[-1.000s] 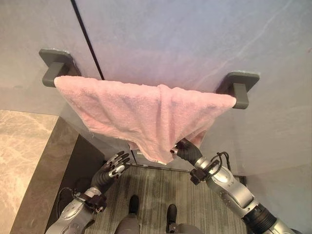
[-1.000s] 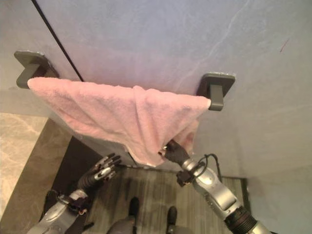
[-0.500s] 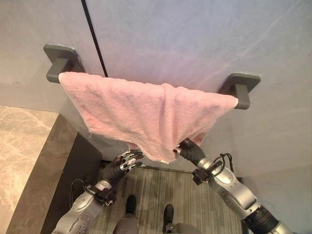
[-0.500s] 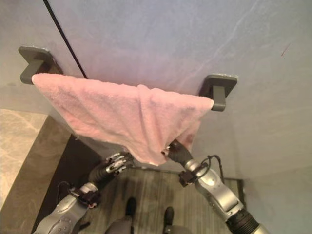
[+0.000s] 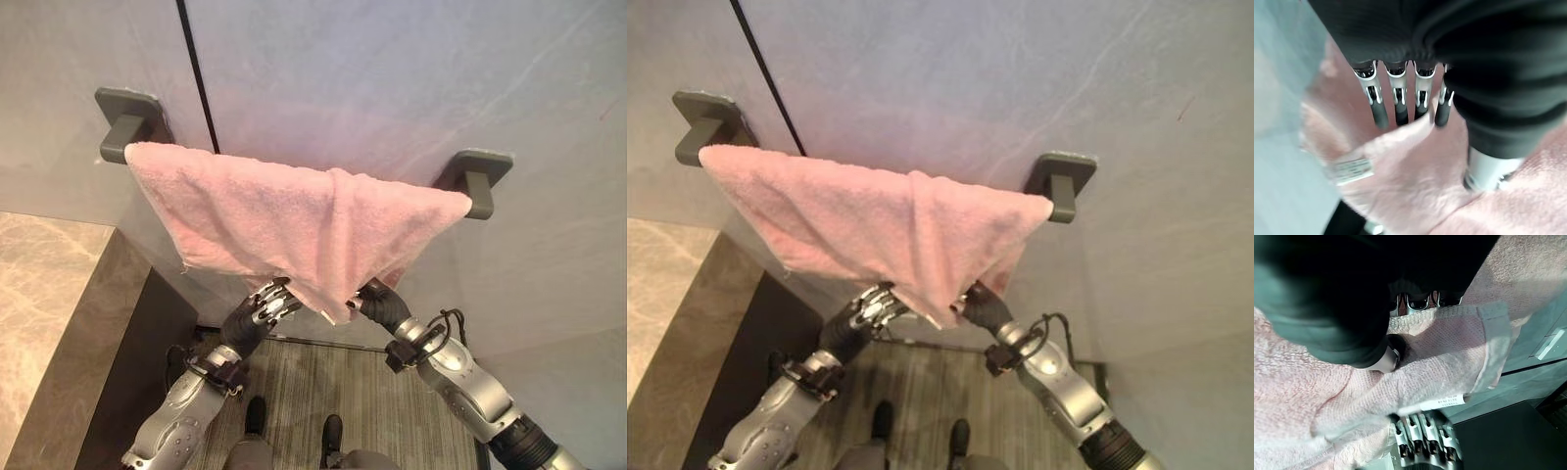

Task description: Put brush and paste in cup on sink, flatten towel.

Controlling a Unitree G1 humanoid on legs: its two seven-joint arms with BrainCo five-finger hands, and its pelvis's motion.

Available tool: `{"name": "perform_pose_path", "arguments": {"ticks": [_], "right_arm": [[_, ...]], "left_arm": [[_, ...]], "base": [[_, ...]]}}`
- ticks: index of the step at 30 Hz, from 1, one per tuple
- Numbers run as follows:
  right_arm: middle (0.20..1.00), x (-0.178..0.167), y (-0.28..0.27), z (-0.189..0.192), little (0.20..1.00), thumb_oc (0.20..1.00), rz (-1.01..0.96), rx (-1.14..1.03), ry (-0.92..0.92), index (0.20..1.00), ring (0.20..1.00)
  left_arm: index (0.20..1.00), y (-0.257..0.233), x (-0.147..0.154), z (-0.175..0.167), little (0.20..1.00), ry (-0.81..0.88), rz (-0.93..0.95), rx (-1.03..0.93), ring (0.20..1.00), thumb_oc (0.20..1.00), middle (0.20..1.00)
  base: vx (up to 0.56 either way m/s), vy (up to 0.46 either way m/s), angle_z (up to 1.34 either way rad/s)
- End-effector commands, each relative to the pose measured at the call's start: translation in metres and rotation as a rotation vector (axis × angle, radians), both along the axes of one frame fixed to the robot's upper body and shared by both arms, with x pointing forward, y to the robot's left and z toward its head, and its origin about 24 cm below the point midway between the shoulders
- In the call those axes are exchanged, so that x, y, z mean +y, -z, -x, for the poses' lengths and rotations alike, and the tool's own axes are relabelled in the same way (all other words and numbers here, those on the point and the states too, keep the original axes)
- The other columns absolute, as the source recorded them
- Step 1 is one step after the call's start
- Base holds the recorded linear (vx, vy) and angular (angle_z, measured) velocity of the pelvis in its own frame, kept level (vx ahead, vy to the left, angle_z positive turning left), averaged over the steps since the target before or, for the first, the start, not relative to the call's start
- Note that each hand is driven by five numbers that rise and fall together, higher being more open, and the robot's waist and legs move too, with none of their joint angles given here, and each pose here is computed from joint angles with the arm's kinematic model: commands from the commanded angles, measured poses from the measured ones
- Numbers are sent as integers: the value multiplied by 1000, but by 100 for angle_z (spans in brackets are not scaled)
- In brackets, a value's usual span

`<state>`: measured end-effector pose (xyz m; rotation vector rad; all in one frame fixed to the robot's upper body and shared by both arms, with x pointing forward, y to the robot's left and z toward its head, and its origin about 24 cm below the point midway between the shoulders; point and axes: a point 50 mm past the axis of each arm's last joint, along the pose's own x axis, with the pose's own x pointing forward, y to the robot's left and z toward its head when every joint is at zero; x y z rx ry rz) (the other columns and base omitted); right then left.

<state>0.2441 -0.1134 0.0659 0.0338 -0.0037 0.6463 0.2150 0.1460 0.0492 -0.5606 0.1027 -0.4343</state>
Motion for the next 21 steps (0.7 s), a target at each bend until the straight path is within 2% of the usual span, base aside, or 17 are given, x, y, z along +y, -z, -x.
{"name": "perform_pose_path", "arguments": {"ticks": [1,11,14,21], "right_arm": [[200,7,-17,9,200,200,-95,-80,-22,200,200],[200,5,-19,8,200,200,-101,-82,-15,200,200],[200,3,-19,7,200,200,-85,-84,-10,200,200],[200,-2,-12,4,200,200,-51,-69,18,200,200]], "left_arm": [[200,-11,5,-4,200,-72,29,-72,200,200,200],[200,8,5,-1,200,-61,-61,-13,200,200,200],[200,20,3,3,200,-20,-139,18,200,200,200],[200,38,-2,6,200,22,-187,79,200,200,200]], "base": [[0,0,0],[0,0,0],[-6,-23,0],[-13,-25,0]]}}
